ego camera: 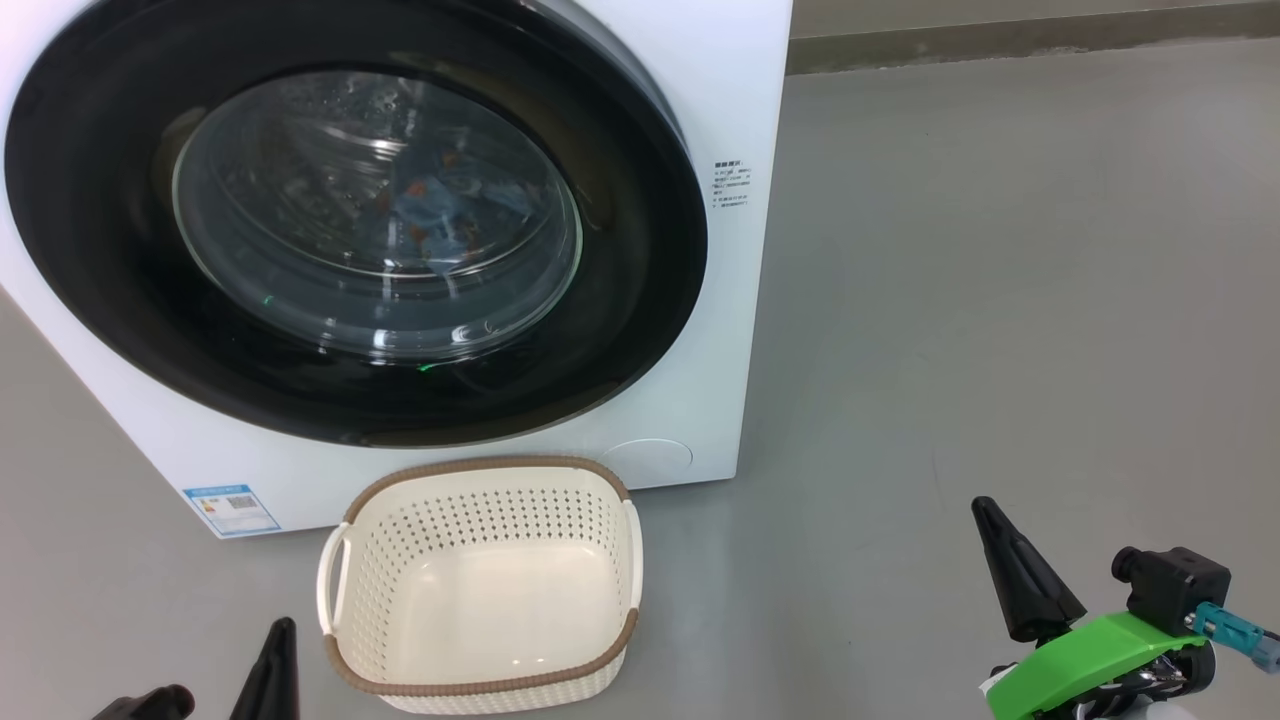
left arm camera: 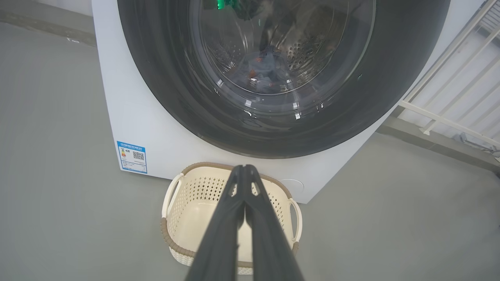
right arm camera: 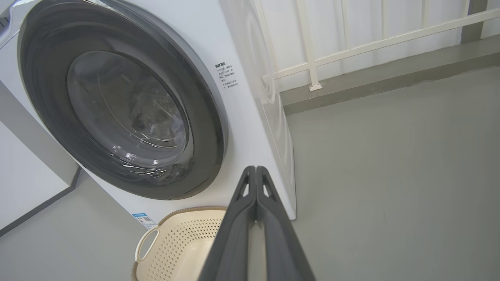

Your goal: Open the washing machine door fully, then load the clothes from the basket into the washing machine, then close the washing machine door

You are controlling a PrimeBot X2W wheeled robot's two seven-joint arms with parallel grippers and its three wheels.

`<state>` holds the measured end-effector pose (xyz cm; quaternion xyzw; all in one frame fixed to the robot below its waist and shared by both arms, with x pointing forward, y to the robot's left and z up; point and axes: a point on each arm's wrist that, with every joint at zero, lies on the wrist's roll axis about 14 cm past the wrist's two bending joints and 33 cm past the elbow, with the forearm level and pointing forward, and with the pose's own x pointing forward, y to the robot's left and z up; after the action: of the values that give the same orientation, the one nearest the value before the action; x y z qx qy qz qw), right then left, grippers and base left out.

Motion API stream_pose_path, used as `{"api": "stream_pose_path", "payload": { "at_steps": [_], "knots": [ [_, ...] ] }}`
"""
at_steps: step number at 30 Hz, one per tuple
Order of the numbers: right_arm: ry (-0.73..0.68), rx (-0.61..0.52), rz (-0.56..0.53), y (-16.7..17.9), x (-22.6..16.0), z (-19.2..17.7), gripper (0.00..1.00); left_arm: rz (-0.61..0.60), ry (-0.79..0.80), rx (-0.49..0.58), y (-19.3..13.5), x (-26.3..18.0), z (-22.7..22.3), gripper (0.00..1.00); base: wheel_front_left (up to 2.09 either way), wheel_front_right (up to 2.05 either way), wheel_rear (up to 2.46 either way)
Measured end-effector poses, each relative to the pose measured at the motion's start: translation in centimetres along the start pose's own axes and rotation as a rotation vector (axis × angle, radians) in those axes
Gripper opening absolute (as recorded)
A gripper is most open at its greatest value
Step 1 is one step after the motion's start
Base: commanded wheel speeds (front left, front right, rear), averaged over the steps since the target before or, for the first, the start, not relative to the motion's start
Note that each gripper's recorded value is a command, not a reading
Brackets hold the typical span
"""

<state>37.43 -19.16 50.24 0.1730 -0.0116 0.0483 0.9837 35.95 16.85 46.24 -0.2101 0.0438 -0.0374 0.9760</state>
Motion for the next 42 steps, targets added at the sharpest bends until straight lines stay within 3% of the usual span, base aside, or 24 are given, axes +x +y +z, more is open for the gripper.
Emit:
{"api": "stream_pose_path", "payload": {
  "at_steps": [42],
  "knots": [
    [0.007, 0.448, -0.110, -1.4, 0.5, -0.2, 0.00, 0.090, 0.007, -0.418, 1.4, 0.3, 0.3, 0.00, 0.00, 0.00, 0.00]
  ]
}}
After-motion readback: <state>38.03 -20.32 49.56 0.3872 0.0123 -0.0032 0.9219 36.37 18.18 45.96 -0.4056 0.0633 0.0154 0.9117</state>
